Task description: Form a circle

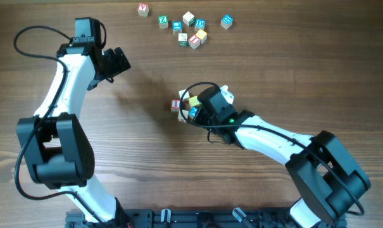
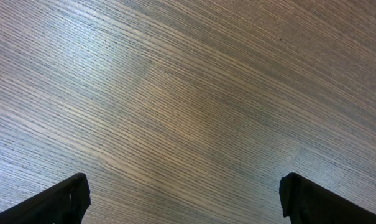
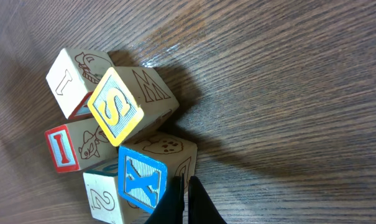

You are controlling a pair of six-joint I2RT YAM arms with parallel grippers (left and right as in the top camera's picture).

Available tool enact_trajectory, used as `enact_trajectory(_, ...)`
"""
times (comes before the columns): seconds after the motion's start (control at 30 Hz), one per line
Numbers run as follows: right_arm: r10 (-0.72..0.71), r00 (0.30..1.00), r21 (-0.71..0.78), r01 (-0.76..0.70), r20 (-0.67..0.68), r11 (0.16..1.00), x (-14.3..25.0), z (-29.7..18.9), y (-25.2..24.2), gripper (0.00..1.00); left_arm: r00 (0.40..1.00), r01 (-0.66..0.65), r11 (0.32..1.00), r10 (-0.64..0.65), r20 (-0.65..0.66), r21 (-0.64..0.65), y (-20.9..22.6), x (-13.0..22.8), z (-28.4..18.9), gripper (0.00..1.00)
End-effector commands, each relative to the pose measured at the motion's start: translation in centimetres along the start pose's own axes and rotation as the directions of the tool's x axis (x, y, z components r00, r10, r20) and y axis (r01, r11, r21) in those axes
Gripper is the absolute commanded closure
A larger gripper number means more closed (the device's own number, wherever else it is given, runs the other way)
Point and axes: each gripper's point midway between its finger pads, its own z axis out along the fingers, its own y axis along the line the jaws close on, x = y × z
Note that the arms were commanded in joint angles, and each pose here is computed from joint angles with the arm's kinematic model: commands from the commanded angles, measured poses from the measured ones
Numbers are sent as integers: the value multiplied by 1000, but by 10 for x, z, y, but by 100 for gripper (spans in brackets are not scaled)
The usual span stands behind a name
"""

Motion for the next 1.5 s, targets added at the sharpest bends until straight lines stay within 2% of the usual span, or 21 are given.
enact_trajectory(0.0, -11, 1000, 5, 11, -19, 1000, 6, 6, -2, 94, 1000, -1, 1000, 0, 25, 12, -2, -7, -9, 0)
enact_trajectory(0.6, -11, 1000, 18, 12, -22, 1000, 6, -3, -4, 96, 1000, -1, 1000, 0, 25, 12, -2, -7, -9, 0)
enact_trajectory(0.9, -70, 997, -34, 70, 18, 997, -27, -29, -1, 96, 1000, -1, 1000, 0, 25, 12, -2, -7, -9, 0)
enact_trajectory(1.03, -88, 996, -103, 85, -24, 991, -40, -43, 0, 94, 1000, -1, 1000, 0, 25, 12, -2, -7, -9, 0)
enact_trajectory(1.13, -27, 997, -79, 21, -77, 997, -53, -50, -25, 86, 1000, -1, 1000, 0, 25, 12, -2, -7, -9, 0)
enact_trajectory(1.17, -24, 996, -74, 18, -84, 997, -56, -51, -30, 81, 1000, -1, 1000, 0, 25, 12, -2, -7, -9, 0)
enact_trajectory(1.2, -20, 996, -66, 14, -92, 998, -60, -52, -38, 71, 1000, -1, 1000, 0, 25, 12, -2, -7, -9, 0)
enact_trajectory(1.3, 5, 995, -6, -6, -97, 1000, -71, -57, -66, 12, 1000, -1, 1000, 0, 25, 12, -2, -7, -9, 0)
enact_trajectory(1.33, 24, 995, 14, -23, -93, 1000, -74, -58, -72, 0, 1000, -1, 1000, 0, 25, 12, -2, -7, -9, 0)
enact_trajectory(1.47, 35, 998, 55, -33, -50, 998, -83, -58, -81, 0, 1000, -1, 1000, 0, 25, 12, -2, -7, -9, 0)
